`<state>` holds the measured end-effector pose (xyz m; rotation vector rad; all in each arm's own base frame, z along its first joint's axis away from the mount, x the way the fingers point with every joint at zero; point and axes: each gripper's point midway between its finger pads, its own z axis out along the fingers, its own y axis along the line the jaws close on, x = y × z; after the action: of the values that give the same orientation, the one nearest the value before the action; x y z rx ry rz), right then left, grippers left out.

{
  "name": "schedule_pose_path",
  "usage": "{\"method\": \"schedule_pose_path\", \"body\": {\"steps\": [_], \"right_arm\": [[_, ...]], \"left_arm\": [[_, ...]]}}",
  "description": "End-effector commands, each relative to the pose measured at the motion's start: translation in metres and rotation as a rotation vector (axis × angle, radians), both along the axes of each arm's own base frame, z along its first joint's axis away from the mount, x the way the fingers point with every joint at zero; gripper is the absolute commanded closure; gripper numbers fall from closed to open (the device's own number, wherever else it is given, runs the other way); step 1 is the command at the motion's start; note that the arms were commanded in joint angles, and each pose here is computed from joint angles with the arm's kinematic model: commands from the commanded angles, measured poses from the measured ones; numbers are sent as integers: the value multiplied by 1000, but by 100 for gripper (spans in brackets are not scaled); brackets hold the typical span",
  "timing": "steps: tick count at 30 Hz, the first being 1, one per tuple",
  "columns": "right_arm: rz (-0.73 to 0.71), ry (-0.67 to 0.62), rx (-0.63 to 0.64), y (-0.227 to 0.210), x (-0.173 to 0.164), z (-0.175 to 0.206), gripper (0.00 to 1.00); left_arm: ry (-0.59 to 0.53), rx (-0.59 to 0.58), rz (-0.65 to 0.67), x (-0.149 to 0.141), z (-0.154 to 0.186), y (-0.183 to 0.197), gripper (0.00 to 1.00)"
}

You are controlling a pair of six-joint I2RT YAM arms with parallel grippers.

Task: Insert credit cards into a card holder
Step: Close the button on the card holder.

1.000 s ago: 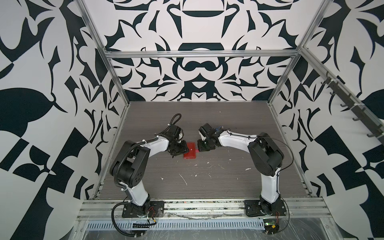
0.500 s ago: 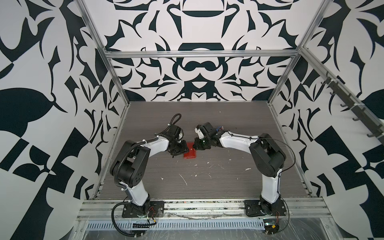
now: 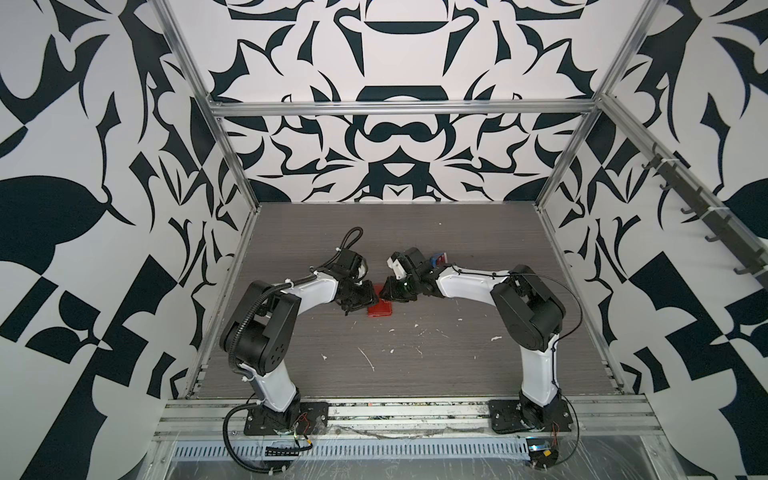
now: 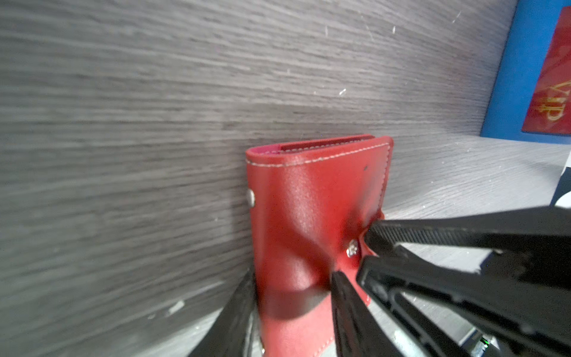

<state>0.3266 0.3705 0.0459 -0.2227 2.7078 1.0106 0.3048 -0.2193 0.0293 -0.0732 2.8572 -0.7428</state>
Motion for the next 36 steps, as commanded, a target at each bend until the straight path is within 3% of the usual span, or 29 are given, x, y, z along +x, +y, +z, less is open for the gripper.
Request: {"method": "schedule_pose_path", "body": {"steps": [1,5,11,19,31,36], "right_arm": [[-12,6,2,-3,-1,-3,67],[-16,6,6,-4,-1,-3,63],[-31,5,-7,-8,-1,-6,66],[-44,10,-28,-12,-1,-13,87],[-47,20,-43,-14,-1,-18,92],[-45,21,-46,-14,-1,-19,93]], "left_arm": [[6,76,12,-10,1,16,56],[-57,100,28,-4,18,22,57],[-110,32,17,2,36,12,58],[-68,-105,-16,3,32,-14,64],[-9,-140,-8,6,13,-24,73],[14,-148,-5,4,7,-25,81]]}}
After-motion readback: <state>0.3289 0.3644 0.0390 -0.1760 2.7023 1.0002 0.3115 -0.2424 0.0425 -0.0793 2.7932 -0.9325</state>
